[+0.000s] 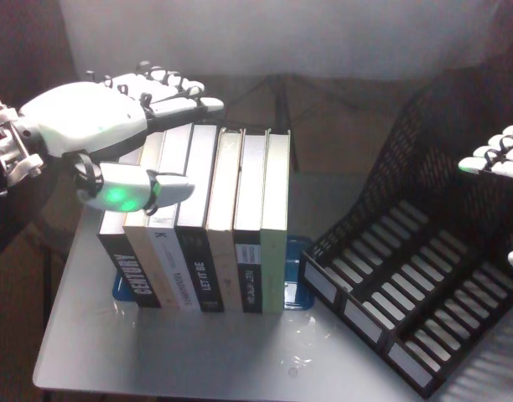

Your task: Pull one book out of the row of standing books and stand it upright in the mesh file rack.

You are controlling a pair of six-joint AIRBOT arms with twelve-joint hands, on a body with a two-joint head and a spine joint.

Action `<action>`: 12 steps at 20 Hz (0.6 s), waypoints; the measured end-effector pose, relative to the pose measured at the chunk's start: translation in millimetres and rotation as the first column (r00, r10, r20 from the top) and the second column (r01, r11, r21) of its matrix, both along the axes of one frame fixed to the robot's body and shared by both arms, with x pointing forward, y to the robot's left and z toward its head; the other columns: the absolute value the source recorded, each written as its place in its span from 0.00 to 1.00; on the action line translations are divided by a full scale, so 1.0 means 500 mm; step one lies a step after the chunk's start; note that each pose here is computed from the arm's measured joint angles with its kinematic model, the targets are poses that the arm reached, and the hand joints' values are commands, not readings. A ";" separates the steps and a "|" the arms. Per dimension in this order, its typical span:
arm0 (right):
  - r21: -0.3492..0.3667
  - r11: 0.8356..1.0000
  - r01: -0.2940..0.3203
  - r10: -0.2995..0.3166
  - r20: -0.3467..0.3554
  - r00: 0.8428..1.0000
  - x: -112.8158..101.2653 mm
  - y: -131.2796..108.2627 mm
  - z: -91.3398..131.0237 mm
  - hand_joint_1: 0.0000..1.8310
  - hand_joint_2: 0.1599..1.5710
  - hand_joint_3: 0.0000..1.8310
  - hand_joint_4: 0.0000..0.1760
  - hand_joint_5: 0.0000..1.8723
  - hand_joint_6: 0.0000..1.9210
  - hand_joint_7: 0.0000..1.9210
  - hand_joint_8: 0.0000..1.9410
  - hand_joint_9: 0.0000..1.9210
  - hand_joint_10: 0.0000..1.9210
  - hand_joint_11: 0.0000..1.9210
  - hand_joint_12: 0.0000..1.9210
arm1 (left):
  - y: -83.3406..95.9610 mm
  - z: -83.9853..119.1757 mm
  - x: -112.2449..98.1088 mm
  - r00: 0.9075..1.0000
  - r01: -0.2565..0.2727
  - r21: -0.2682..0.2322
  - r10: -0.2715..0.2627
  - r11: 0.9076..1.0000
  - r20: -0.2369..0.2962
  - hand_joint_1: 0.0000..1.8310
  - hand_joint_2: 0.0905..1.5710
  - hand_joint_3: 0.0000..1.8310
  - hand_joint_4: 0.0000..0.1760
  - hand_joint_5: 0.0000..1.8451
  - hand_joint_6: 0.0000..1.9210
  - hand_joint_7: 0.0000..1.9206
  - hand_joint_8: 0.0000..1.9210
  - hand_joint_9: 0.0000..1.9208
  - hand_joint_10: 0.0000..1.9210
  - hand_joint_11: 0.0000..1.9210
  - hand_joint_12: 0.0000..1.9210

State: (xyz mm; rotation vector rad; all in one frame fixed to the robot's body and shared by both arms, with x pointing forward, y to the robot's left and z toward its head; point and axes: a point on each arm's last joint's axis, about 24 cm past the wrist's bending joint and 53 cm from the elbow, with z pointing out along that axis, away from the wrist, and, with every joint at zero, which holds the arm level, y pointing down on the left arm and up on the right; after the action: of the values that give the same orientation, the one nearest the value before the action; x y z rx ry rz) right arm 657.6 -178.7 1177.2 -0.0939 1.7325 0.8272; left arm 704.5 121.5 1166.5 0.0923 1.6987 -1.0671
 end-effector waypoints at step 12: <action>-0.004 1.000 -0.007 0.007 -0.016 1.000 0.005 0.012 -0.017 0.10 0.79 0.00 0.00 0.00 0.00 0.00 0.00 0.00 0.00 0.00 0.00 | -0.042 -0.079 0.014 0.997 0.027 0.101 -0.020 0.994 -0.076 0.00 0.77 0.00 0.34 0.21 0.01 0.00 0.00 0.00 0.00 0.00 0.00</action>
State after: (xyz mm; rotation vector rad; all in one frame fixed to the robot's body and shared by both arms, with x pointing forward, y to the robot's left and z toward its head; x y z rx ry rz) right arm 660.1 -172.8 1168.6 -0.0961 1.7504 0.8313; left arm 711.5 100.3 1127.2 0.1393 1.8244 -1.0117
